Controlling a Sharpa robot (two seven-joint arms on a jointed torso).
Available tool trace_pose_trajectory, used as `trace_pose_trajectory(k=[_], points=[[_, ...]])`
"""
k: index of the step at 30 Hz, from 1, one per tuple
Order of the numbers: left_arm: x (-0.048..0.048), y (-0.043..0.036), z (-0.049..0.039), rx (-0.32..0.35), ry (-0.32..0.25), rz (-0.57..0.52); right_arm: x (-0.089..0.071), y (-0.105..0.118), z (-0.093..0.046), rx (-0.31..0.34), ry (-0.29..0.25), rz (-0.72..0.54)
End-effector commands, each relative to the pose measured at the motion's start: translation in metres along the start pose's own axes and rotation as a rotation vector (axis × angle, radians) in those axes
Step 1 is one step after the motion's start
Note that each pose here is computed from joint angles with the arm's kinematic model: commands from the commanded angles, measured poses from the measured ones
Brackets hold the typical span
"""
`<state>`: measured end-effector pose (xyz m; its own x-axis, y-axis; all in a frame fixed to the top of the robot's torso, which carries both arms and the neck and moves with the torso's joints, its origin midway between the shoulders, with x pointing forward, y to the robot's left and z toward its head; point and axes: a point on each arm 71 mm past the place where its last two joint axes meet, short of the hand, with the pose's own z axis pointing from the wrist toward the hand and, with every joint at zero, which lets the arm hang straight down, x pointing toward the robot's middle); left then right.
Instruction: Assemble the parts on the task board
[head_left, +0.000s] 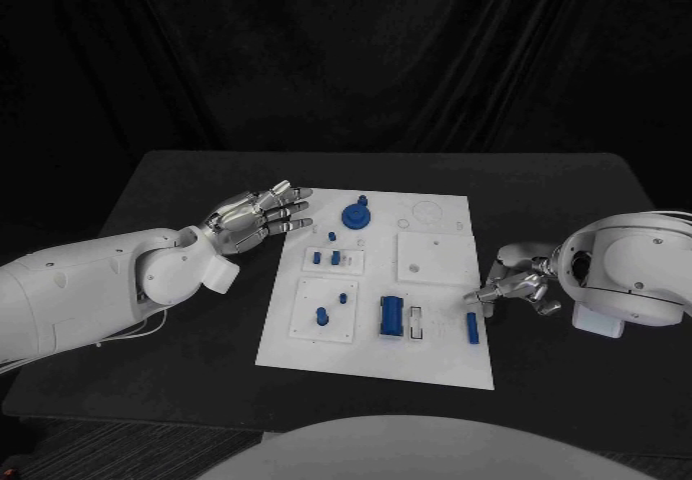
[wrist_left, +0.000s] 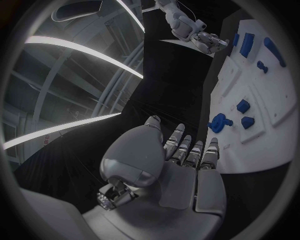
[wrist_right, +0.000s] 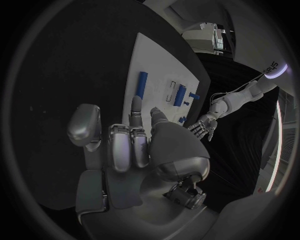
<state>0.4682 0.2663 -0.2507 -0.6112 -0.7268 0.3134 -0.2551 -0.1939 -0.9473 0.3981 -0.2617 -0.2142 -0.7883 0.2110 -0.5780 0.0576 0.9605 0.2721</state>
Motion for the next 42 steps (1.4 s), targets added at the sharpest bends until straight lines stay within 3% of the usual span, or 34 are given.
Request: trace_pose_trajectory(k=[1,15,28,36,42], points=[[0.0003,-0.0005,-0.0005,0.015,0.005,-0.004,0.005,-0.003,0.002,0.035,0.013,-0.024],[0.0009,-0.0001,0.0002,0.012,0.009,-0.005,0.016,-0.001,0.010,0.038,0.007,-0.051],[0.0016,0.0003,0.0007,0.009,0.011,-0.006,0.033,-0.002,0.018,0.063,0.021,-0.184],[0.0016,0.0003,0.0006,0.009,0.011,-0.006,0.035,0.003,0.019,0.056,-0.008,-0.222],[0.0013,0.0003,0.0002,0.010,0.012,-0.007,0.036,0.011,0.018,0.021,-0.059,-0.201]])
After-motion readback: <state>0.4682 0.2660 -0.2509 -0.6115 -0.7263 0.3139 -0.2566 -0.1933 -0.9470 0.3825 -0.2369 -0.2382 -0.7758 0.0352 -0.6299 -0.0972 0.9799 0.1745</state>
